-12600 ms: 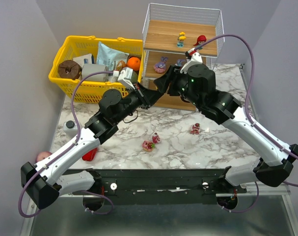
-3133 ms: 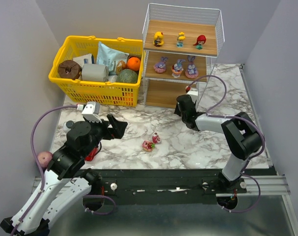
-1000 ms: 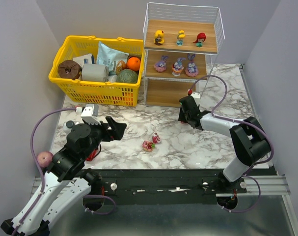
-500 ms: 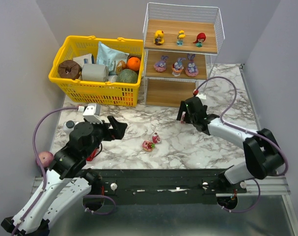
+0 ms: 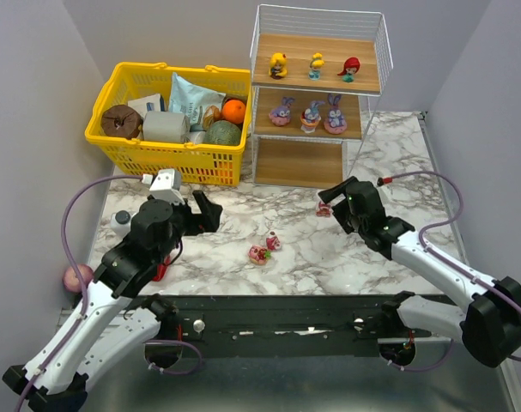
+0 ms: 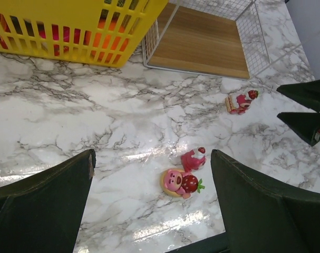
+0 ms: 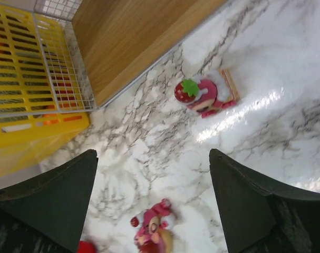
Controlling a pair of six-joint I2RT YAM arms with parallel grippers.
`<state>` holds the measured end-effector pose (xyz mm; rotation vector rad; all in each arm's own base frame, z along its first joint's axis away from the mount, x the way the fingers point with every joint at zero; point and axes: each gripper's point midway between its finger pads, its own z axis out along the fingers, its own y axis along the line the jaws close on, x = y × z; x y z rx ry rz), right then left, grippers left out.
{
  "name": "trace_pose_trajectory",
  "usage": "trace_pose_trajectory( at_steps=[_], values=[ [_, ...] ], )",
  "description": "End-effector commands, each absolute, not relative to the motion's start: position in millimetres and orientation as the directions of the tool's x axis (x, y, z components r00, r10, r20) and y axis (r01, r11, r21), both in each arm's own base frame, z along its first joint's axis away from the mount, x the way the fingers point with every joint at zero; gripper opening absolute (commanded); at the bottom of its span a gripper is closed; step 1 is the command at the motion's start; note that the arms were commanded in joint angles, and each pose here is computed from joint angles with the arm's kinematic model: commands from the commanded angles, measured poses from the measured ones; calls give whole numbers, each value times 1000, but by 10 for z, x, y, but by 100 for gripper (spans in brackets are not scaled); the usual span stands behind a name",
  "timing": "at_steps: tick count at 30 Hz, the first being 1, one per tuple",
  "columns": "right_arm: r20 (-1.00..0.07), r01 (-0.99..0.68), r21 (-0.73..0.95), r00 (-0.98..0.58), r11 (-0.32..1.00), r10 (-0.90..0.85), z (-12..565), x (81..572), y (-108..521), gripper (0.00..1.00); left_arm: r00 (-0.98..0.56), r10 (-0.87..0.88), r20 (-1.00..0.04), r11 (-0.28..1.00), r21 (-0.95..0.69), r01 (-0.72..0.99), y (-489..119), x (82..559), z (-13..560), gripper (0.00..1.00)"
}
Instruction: Place and organize the plastic toys onto the shelf
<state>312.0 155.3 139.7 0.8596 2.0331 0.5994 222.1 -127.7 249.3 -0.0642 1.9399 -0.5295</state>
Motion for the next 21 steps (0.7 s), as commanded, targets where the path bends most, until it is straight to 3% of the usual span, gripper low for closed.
trace_pose_trajectory(
  at_steps=[1, 4, 11, 21],
  values=[
    [-174, 585, 748, -281, 312, 944, 1271, 2968, 1610, 91, -400, -316, -860, 906, -399, 140, -1202, 2282, 2758, 99],
    [-45, 650, 743, -186, 157, 982, 1147, 2959, 1624, 91, -445, -331, -832, 892, -430, 142, -1269, 2242, 2847, 99],
    [72, 676, 735, -161, 56, 984, 768, 3095, 1756, 95, -487, -340, -805, 879, -456, 140, -1301, 2165, 2983, 99],
    [59, 589, 807, -158, 46, 986, 833, 3372, 1702, 95, -459, -304, -835, 894, -417, 166, -1261, 2168, 3097, 99]
  ],
)
